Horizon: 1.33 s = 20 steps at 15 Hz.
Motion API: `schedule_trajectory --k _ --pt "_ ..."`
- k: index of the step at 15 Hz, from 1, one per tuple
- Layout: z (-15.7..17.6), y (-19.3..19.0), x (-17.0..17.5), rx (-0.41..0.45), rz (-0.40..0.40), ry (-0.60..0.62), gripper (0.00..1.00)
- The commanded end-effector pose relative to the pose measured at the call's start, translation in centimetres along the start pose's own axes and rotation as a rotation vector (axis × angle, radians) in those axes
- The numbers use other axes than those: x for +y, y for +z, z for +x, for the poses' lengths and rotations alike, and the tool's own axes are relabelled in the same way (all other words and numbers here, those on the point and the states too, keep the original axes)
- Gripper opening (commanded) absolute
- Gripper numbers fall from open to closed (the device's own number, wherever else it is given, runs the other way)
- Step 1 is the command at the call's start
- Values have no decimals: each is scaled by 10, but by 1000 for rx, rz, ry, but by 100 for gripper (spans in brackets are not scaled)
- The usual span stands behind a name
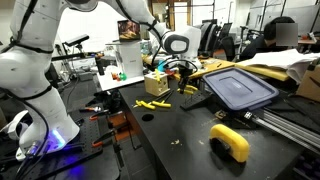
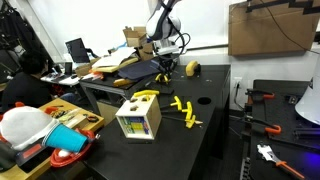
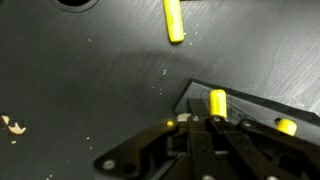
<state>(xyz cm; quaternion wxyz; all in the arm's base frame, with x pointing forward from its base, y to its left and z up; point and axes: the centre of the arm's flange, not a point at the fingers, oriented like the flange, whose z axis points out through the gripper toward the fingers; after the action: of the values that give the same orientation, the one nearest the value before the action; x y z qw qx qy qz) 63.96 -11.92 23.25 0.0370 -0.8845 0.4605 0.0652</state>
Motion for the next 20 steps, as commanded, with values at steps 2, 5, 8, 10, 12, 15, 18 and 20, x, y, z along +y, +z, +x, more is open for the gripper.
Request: schedule_trajectory --k 2,5,8,10,12,15,18,20 --pt "1 -5 -8 -60 2 -93 0" --pt "-1 -3 -14 -60 8 -137 0" --pt "-3 -1 -19 -43 12 -168 0" --pt "-4 0 -20 -41 16 -181 0" --pt "-5 -1 -21 -40 19 -187 0" --pt "-10 -5 -18 -52 -17 -241 0" --pt "-30 -16 -3 -128 -141 -377 0" --pt "-44 -34 7 -172 -200 -470 0"
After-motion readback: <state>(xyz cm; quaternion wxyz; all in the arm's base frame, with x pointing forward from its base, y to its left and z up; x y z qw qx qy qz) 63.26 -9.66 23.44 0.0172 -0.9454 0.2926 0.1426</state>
